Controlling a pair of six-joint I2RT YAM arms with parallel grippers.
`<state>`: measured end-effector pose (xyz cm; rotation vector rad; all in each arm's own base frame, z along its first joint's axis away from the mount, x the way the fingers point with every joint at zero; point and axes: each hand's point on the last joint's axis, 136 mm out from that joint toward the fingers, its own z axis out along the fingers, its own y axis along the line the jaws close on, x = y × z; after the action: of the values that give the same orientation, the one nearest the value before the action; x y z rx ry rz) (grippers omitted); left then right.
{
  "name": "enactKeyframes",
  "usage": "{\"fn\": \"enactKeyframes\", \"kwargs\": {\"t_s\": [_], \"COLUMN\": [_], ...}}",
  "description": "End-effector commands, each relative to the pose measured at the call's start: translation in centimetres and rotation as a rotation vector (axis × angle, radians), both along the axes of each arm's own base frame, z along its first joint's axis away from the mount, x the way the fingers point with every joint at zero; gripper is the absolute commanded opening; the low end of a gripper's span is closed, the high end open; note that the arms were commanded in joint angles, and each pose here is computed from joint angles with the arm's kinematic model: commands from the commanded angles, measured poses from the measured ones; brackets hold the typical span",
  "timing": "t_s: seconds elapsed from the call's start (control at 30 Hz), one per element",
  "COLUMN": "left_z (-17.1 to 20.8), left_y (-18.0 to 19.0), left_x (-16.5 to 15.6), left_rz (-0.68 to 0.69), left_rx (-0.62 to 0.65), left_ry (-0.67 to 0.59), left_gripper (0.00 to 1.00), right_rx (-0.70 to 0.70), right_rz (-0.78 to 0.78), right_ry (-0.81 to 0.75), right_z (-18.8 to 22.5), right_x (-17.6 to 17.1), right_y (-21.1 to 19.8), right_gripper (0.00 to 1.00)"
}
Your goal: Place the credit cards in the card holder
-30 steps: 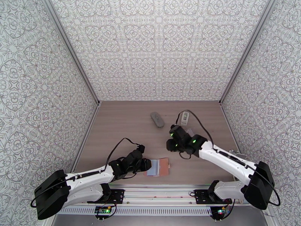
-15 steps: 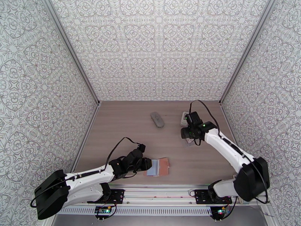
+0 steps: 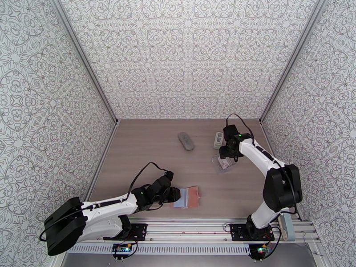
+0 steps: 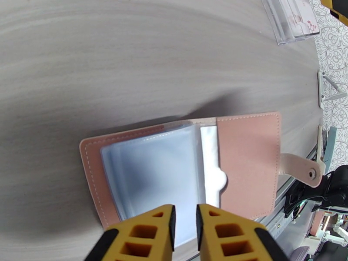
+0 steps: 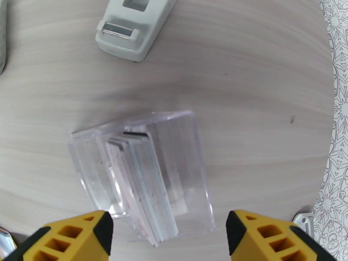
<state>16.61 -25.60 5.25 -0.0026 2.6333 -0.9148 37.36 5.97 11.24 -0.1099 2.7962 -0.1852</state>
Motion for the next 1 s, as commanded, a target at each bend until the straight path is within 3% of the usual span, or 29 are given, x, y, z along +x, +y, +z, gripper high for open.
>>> {"fn": "enactKeyframes", "kwargs": {"t_s": [0.0, 0.97], "left_z": [1.2, 0.9], "left_y": [-1.5, -1.9], "left_x": [0.2, 0.3], "left_rz": [-0.035, -0.037], "left_rx": [-0.036, -0.027], "left_ry": [-0.026, -0.02], "left_gripper": [0.24, 0.24], "right_rx": [0.0, -0.096], "right_rz": [0.022, 0.006], "right_ry": [0.046, 0.142], "right_z": [-0.4, -3.3], "right_x": [0.1, 0.8], "right_y": [0.0, -1.1], "right_gripper": [0.74, 0.74]}}
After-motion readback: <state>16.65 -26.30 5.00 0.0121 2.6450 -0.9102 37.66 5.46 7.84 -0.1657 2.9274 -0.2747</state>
